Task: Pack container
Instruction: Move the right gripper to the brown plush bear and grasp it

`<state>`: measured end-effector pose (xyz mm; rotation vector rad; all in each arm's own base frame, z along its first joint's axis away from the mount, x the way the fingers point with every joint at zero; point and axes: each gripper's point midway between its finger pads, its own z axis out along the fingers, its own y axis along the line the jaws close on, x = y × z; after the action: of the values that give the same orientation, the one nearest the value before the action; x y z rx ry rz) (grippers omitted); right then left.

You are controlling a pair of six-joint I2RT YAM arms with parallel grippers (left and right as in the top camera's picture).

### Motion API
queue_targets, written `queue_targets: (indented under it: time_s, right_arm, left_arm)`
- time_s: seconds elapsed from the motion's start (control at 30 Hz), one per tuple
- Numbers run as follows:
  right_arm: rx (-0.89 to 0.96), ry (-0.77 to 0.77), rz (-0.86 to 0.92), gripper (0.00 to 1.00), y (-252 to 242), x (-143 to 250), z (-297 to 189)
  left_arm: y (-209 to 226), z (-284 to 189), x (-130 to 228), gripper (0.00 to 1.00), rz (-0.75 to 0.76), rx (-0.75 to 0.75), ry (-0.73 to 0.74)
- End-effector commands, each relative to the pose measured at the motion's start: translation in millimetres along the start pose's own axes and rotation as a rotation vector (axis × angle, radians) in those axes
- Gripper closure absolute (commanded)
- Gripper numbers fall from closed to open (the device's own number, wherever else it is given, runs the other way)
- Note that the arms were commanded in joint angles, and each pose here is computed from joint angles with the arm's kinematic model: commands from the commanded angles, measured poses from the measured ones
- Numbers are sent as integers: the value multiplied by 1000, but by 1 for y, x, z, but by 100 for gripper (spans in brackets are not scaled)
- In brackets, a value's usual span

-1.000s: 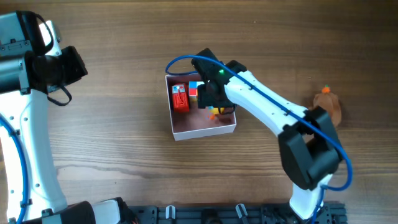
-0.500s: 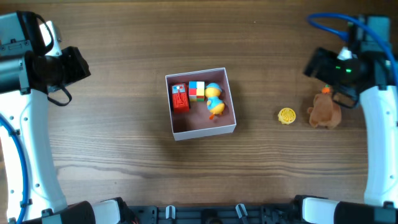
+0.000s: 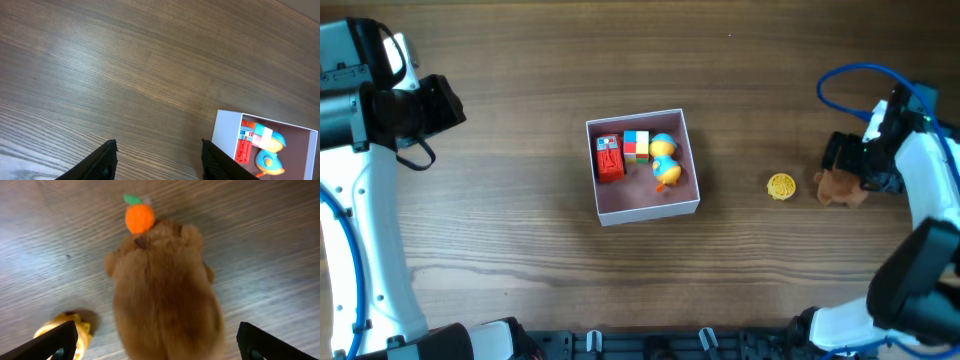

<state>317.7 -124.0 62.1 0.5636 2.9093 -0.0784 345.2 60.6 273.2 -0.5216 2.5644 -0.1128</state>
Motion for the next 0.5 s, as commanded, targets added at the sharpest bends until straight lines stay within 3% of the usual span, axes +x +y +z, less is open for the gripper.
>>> queue_targets:
  time_s: [0.0,0.13,0.3,0.37,0.47]
  right_arm:
    - [-20,73,-18,0,4,8,28]
    - [-21,119,3,10,5,13,46]
    - [-21,121,9,57,5,14,46]
    - [-19,121,29,64,5,14,46]
    - [-19,124,35,89,5,14,45]
  left_arm:
    - [-1,4,1,45,2,12,13]
    - [-1,4,1,45,2,12,13]
    - [-1,4,1,45,2,12,14]
    - [-1,4,1,45,2,12,13]
    - [-1,4,1,45,2,12,14]
